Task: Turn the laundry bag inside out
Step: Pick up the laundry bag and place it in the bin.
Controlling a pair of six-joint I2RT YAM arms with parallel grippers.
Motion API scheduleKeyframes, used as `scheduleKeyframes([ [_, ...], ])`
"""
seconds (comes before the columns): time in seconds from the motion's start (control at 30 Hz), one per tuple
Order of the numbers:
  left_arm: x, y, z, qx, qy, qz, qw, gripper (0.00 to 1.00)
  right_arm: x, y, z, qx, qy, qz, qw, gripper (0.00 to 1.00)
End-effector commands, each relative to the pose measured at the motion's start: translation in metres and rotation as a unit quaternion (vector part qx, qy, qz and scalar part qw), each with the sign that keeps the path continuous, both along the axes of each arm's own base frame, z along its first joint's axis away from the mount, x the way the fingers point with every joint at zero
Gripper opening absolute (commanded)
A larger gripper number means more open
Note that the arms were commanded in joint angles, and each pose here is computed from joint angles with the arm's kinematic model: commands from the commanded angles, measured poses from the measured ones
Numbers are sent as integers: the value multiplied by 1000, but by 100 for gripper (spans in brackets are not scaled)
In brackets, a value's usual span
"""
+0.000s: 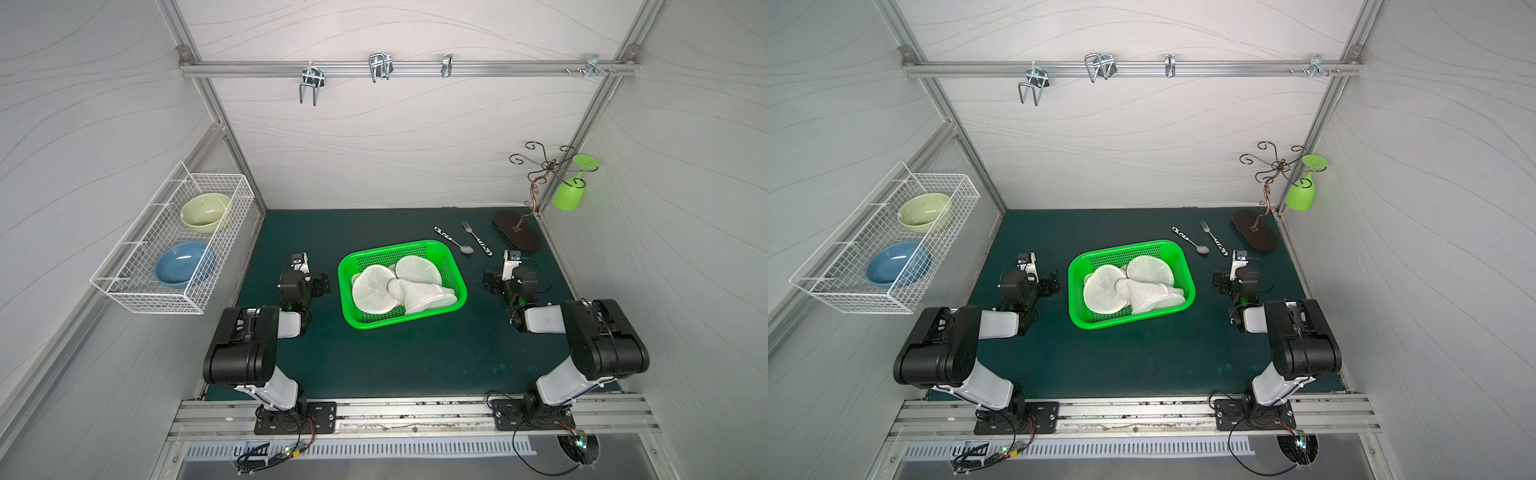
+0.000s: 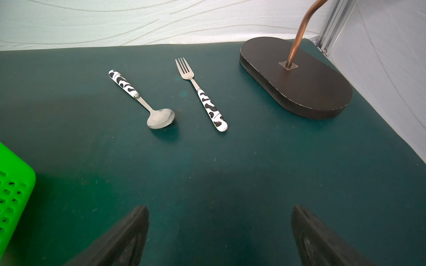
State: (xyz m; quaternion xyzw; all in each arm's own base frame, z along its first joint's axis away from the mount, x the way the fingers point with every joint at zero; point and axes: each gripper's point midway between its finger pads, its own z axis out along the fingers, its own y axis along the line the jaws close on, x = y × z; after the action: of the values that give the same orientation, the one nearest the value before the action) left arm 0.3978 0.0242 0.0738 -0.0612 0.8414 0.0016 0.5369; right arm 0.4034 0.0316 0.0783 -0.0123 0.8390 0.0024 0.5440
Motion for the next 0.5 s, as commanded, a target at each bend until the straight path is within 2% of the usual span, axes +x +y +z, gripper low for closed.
scheduleKeyframes([
  [0.0, 4, -2, 16, -2, -26, -5, 1000, 100, -3, -1, 4, 2, -3, 3, 1000, 99],
  [0.3, 4, -3, 16, -3, -27, -5, 1000, 100, -2, -2, 4, 15, -3, 9, 1000, 99],
  [0.47, 4, -2, 16, -4, -26, -6, 1000, 100, -2, 14, 5, 51, 2, 85, 995, 99],
])
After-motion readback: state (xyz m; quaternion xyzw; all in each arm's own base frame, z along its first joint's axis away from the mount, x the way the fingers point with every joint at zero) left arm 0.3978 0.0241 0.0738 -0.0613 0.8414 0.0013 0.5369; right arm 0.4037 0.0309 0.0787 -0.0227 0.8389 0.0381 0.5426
